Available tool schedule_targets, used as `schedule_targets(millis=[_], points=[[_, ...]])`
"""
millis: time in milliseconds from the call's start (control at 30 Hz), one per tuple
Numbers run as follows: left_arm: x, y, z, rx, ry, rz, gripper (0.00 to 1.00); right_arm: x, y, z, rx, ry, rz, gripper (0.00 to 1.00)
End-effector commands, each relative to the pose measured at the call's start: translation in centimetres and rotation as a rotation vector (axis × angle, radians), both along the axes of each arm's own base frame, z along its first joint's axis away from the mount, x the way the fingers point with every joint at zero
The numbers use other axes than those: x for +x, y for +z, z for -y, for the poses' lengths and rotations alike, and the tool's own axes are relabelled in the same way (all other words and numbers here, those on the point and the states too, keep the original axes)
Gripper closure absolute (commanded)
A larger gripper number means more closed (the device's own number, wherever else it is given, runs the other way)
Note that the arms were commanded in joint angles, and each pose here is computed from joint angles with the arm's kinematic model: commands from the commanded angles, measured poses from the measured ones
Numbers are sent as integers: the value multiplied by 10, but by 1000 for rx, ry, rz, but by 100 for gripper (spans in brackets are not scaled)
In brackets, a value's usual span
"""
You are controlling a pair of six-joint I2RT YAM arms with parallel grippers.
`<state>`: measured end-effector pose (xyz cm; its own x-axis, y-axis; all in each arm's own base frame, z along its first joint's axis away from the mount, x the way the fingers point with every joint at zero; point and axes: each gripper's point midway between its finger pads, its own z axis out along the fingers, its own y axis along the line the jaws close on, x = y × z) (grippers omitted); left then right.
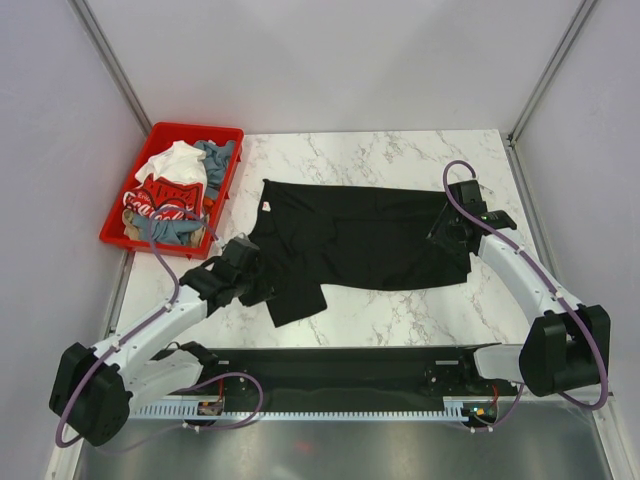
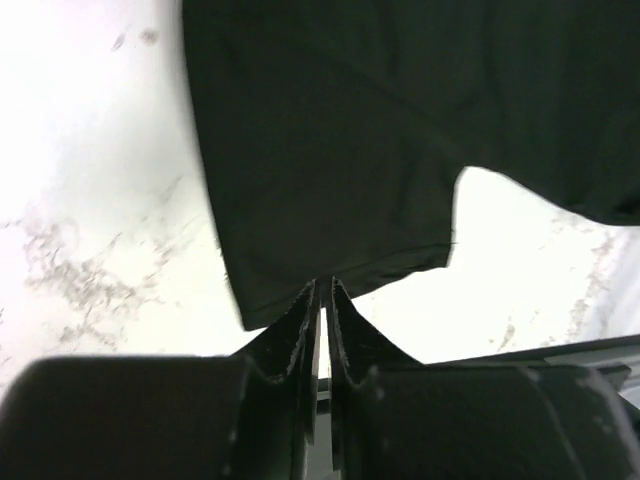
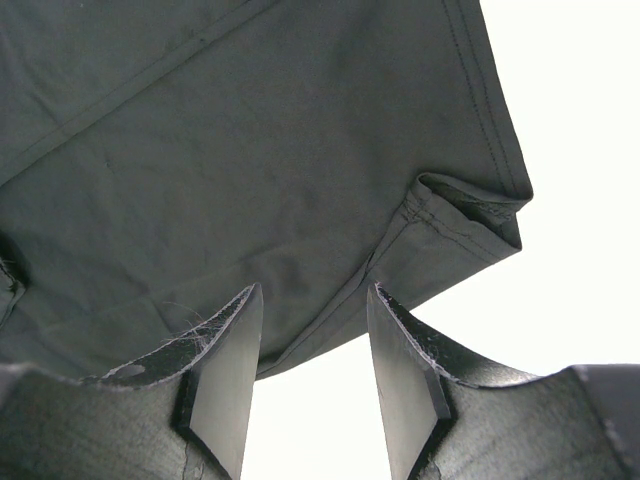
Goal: Fold and stack the t-shirts
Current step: Fold the tshirt
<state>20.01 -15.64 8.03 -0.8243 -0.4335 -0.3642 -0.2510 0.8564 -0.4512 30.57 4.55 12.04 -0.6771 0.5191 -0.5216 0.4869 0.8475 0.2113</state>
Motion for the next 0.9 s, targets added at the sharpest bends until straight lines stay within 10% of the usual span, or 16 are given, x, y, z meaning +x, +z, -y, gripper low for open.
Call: schedule_targets(millis=[0, 33, 133, 867], points=[[0, -9, -10, 22, 77, -17, 85, 2, 12, 5, -24, -7, 39, 46], [-1, -11, -11, 23, 83, -25, 68, 2, 12, 5, -24, -7, 39, 46], [-6, -20, -14, 33, 92, -52, 59, 2, 9, 3, -18, -8, 34, 46], [-30, -60, -9, 123, 98, -180, 63, 1, 9, 4, -15, -12, 42, 46]])
